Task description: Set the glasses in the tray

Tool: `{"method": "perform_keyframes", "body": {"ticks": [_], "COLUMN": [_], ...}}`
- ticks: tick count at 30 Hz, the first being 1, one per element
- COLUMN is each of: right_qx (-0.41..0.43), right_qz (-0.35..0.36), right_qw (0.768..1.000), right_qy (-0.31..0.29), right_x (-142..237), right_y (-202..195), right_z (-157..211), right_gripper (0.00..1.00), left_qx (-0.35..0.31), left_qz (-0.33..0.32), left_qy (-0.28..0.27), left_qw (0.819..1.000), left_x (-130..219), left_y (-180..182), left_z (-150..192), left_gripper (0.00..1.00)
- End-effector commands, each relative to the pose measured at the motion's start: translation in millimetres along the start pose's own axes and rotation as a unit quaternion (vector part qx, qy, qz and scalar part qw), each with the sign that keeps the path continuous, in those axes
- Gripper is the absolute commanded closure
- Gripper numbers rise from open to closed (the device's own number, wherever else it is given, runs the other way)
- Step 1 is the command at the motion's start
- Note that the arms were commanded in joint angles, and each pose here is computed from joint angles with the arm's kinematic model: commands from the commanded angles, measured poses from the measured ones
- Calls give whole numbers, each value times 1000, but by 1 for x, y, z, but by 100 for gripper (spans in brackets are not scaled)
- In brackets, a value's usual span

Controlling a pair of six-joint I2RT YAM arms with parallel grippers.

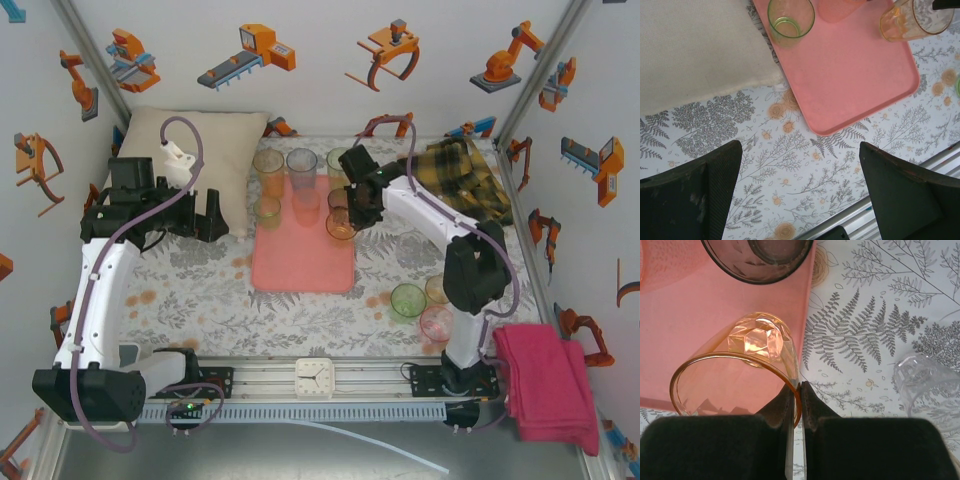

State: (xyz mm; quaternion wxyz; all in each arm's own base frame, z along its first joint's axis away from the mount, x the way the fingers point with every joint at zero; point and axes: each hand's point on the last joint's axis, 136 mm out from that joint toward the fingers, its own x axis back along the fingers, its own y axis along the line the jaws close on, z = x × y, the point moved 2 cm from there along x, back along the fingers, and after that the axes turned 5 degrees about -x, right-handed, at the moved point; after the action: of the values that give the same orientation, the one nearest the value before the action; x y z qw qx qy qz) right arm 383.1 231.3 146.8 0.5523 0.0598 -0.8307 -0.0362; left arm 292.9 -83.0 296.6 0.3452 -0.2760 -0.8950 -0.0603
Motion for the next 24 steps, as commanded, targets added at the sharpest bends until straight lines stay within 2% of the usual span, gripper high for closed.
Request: {"method": "perform_keyframes", "body": {"ticks": [1, 24], "right_qx": [9, 23], "right_qz": [0, 35], "right_qw": [1000, 999], "right_qy": [-16, 10], "right_x": [3, -17], "right_y": [7, -1], "right_z": [-11, 0], "right_gripper": [93, 91], "left_qx": [-11, -11], "left_qz": [5, 6], "left_qy": [-9, -8], "left_qw": [1000, 1000], "left_x": [7, 6], "left_y": [-4, -4], "left_z": [-2, 0], "left_gripper": [8, 8]}}
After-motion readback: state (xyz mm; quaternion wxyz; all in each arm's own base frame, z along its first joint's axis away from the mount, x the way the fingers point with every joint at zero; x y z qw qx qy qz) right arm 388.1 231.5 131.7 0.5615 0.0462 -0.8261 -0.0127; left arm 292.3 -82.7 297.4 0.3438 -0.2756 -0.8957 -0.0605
